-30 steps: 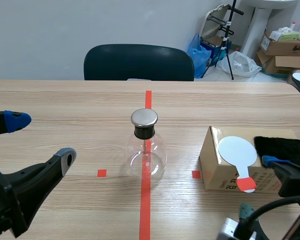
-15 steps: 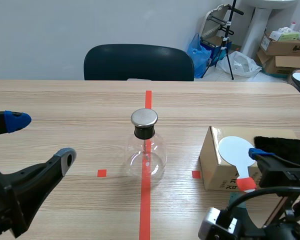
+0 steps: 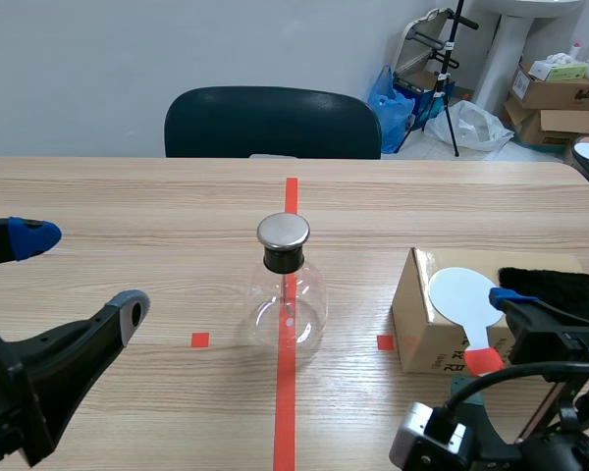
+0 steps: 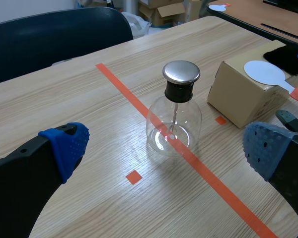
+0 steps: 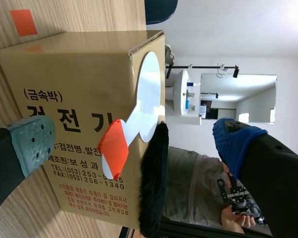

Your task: Do the electroscope experiment

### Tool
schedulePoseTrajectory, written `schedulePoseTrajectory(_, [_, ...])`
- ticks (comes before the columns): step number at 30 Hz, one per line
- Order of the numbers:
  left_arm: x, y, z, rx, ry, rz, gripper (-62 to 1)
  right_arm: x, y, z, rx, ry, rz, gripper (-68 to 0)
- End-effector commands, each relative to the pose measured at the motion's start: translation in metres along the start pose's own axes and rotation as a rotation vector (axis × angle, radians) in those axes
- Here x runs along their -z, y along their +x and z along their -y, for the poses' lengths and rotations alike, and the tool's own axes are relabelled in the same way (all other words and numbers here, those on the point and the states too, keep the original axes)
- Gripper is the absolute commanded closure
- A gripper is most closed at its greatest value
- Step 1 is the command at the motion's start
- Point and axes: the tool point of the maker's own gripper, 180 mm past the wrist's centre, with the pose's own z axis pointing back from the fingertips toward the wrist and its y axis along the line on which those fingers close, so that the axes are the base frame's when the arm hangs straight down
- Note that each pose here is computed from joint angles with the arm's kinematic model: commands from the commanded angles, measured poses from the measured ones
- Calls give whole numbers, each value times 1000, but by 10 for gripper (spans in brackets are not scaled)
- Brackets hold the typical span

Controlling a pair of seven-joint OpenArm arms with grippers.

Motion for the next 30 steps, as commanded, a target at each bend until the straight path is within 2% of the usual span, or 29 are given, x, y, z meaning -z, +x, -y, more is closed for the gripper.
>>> schedulePoseTrajectory(1, [1, 9, 3, -8, -5, 32, -623, 3, -2, 10, -10, -35, -1, -677])
schedulePoseTrajectory(3, [1, 9, 3, -8, -5, 32, -623, 3, -2, 10, -10, -35, -1, -612])
schedulePoseTrajectory(8, [1, 9, 3, -8, -5, 32, -623, 3, -5, 10, -10, -35, -15, -394])
schedulePoseTrajectory(20, [1, 9, 3, -8, -5, 32, -623, 3, -7, 10, -9, -35, -26, -4])
schedulePoseTrajectory(30, [1, 9, 3, -8, -5, 32, -623, 3, -6, 10, -10, -35, -22, -9])
